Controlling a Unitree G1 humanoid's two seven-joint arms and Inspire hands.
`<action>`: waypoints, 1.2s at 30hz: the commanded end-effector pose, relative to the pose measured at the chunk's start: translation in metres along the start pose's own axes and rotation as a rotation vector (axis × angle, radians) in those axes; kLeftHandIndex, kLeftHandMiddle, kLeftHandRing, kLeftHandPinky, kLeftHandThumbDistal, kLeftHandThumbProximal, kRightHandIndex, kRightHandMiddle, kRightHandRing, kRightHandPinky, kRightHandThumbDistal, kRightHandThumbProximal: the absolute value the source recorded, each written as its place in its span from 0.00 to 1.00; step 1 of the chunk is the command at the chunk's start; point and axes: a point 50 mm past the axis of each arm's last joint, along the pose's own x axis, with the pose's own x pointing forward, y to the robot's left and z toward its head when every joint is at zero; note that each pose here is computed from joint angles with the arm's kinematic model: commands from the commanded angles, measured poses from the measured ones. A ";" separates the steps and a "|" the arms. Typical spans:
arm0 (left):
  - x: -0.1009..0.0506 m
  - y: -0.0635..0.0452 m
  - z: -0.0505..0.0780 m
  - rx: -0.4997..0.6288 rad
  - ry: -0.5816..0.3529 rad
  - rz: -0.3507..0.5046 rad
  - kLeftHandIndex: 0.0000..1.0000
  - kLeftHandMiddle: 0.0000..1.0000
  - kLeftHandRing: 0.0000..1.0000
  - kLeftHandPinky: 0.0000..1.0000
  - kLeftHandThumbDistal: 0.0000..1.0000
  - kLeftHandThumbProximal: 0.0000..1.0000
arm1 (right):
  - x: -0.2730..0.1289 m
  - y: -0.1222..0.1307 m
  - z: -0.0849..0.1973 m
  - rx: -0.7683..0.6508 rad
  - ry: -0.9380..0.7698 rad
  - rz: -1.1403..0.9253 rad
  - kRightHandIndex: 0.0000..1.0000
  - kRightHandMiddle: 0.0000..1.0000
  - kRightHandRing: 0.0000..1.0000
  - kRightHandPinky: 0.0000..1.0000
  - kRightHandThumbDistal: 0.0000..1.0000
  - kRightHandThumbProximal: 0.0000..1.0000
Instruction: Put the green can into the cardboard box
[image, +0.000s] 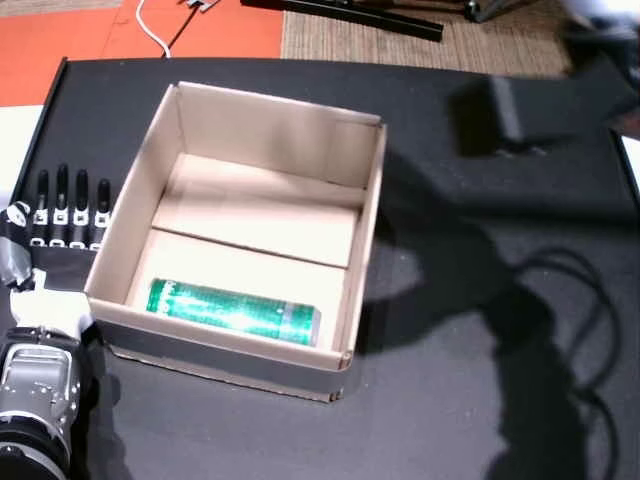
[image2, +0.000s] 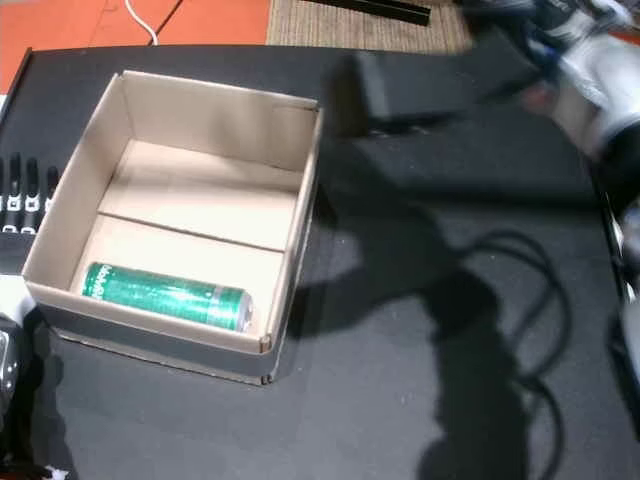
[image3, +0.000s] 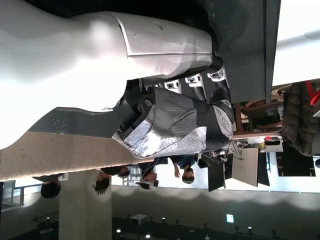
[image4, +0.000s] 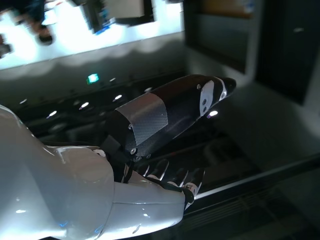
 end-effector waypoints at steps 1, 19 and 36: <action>-0.014 0.030 -0.007 0.005 0.039 0.122 0.51 0.53 0.65 0.76 0.00 0.50 | -0.022 -0.013 -0.008 0.009 0.029 -0.002 0.83 0.85 0.87 0.91 1.00 0.39; -0.016 0.033 -0.002 0.031 0.034 0.117 0.47 0.52 0.64 0.78 0.00 0.48 | -0.178 -0.051 0.061 0.266 0.310 0.318 0.76 0.87 0.93 0.99 0.90 0.54; -0.014 0.031 0.003 0.047 0.035 0.116 0.50 0.54 0.65 0.81 0.00 0.53 | -0.289 -0.070 0.115 0.434 0.712 0.534 0.77 0.83 0.91 0.99 0.98 0.35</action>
